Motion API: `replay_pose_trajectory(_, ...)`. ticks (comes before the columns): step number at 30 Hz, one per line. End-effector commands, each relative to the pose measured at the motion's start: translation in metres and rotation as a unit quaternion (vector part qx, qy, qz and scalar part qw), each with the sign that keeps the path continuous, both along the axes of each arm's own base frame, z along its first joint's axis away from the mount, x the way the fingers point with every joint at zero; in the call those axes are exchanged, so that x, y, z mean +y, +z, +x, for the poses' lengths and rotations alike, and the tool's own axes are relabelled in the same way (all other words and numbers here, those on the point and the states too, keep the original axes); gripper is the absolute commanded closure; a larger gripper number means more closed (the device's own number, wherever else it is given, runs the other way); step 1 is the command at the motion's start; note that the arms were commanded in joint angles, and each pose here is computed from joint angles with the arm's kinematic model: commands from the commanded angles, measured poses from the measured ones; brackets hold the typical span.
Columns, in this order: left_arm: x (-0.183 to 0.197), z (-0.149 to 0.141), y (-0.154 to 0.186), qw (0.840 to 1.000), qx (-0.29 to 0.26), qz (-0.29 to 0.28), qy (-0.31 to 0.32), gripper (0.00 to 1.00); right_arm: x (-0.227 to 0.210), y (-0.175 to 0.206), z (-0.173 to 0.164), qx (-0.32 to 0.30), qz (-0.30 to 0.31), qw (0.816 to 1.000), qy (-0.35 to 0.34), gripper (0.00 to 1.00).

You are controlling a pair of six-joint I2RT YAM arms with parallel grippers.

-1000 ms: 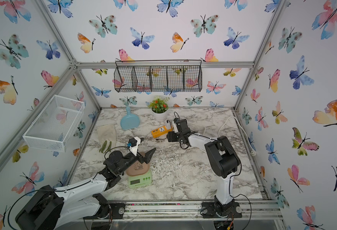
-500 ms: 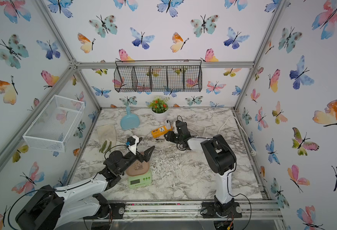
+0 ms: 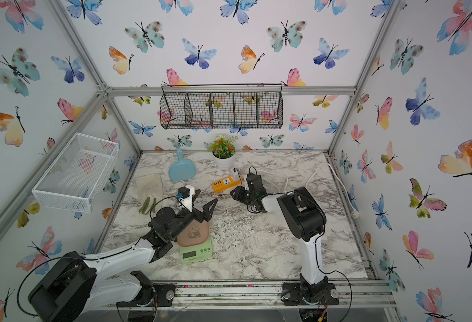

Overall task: Charge the electronic scale
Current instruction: Pick up the charging cable from the center of the board.

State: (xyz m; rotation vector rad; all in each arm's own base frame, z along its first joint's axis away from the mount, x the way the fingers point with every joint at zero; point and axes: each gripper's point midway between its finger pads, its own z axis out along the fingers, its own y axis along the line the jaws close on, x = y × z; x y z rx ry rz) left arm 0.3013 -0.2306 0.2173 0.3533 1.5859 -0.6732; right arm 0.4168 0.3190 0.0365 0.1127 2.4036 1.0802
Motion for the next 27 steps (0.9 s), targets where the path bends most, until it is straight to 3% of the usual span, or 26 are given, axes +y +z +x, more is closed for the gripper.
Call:
replay_pose_trajectory(1,-0.004,0.003,0.016,1.000,-0.012,-0.025,-0.008,0.06,0.005,-0.008,0.005,0.011,0.010,1.000,-0.003,0.53)
replay_pose_trajectory(8,-0.012,0.000,0.011,0.999,-0.010,-0.027,-0.031,0.05,0.011,-0.010,0.009,0.006,0.023,1.000,0.001,0.65)
replay_pose_trajectory(12,-0.011,0.000,0.014,0.999,-0.023,-0.027,-0.031,0.01,0.016,0.002,0.006,-0.003,0.038,0.999,0.020,0.98)
replay_pose_trajectory(15,-0.014,0.003,0.011,0.999,-0.015,-0.011,-0.036,0.01,0.017,0.018,0.000,-0.010,0.049,0.998,0.034,0.98)
replay_pose_trajectory(17,-0.024,-0.004,0.011,0.996,-0.023,0.007,-0.087,0.02,0.020,0.029,-0.007,-0.010,0.060,0.997,0.050,0.98)
replay_pose_trajectory(22,-0.024,0.001,0.001,0.981,0.004,0.024,-0.194,0.17,0.014,0.051,-0.027,-0.011,0.070,0.995,0.074,0.98)
replay_pose_trajectory(27,-0.025,0.020,-0.016,0.970,0.036,0.027,-0.241,0.37,0.008,0.061,-0.037,0.002,0.090,0.991,0.097,0.98)
